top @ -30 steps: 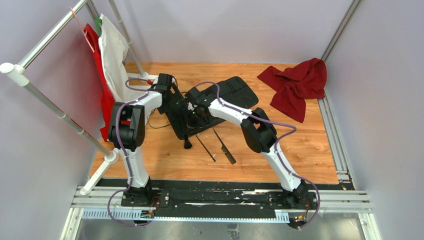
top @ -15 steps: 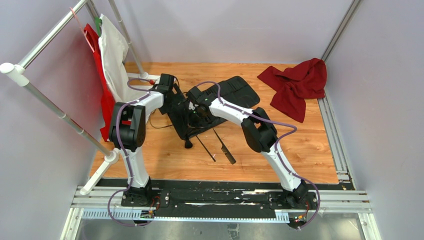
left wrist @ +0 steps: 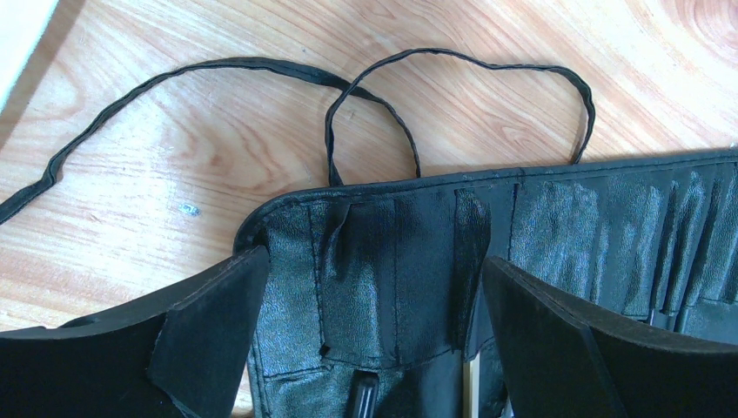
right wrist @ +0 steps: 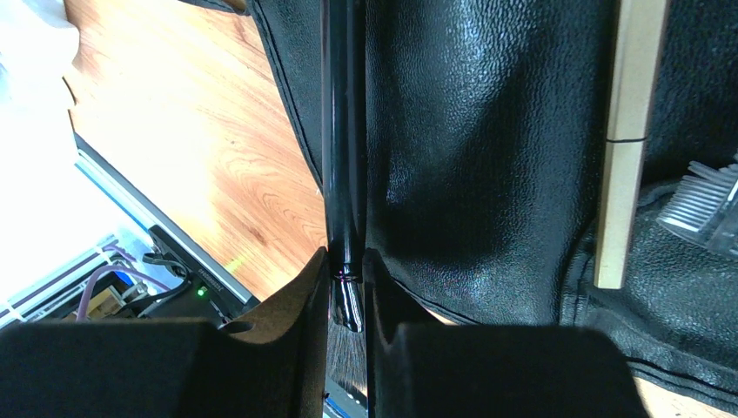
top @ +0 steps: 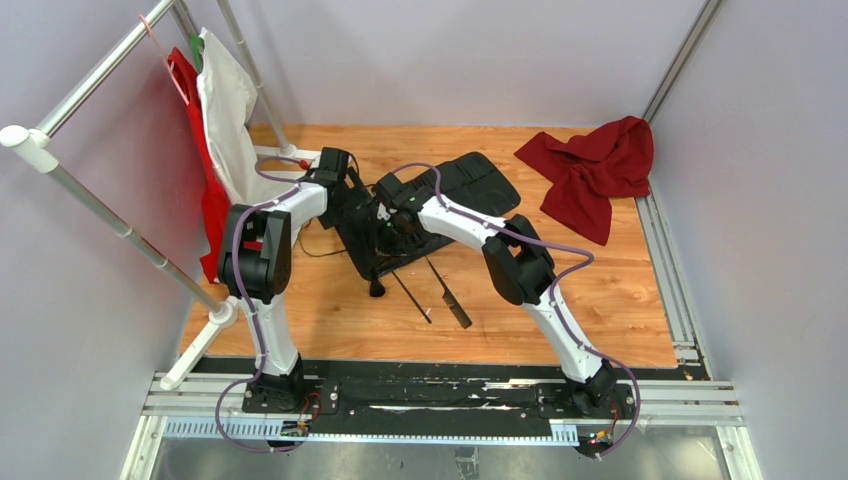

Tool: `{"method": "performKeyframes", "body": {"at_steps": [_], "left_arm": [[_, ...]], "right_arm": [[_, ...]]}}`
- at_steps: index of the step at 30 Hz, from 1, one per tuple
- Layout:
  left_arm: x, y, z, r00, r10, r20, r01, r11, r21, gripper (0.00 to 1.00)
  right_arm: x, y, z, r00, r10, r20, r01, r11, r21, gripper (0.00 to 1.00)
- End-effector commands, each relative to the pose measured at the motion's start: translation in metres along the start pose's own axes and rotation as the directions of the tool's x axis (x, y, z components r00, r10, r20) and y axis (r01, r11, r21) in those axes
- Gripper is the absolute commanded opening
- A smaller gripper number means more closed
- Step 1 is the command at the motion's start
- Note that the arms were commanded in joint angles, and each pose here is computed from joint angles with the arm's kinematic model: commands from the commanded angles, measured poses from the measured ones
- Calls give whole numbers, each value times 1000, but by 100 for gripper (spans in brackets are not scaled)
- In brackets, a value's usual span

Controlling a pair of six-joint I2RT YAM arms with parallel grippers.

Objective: Organize the makeup
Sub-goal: Place the makeup brush in the cosmetics bag.

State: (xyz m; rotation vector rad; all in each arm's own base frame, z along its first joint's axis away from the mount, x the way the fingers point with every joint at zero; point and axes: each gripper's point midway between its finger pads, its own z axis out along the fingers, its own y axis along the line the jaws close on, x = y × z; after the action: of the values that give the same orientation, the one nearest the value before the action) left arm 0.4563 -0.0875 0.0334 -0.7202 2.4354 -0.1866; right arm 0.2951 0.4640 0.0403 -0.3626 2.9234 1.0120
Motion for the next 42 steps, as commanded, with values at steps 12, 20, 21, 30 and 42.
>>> {"method": "performKeyframes", "body": {"at_steps": [12,20,21,30,42], "left_arm": [[64,8,-2,978,14,-209,-19,1000,-25,98],[68,7,-1,977,29,-212,-36,999,-28,98],[68,7,-1,977,31,-212,-38,999,-29,98],[68,9,-2,976,45,-212,-55,998,-42,98],[69,15,-1,975,53,-214,-69,995,-66,98]], "right_arm": [[-11,-1,-8,1000,9,-3,-9,1000,-25,1],[-18,-4,-3,1000,10,-4,-10,999,-36,1],[-19,-5,-3,1000,9,-4,-10,999,-35,1],[-37,-18,-2,1000,-5,26,5,1000,-31,1],[-59,-32,-3,997,-39,73,42,998,-46,1]]}}
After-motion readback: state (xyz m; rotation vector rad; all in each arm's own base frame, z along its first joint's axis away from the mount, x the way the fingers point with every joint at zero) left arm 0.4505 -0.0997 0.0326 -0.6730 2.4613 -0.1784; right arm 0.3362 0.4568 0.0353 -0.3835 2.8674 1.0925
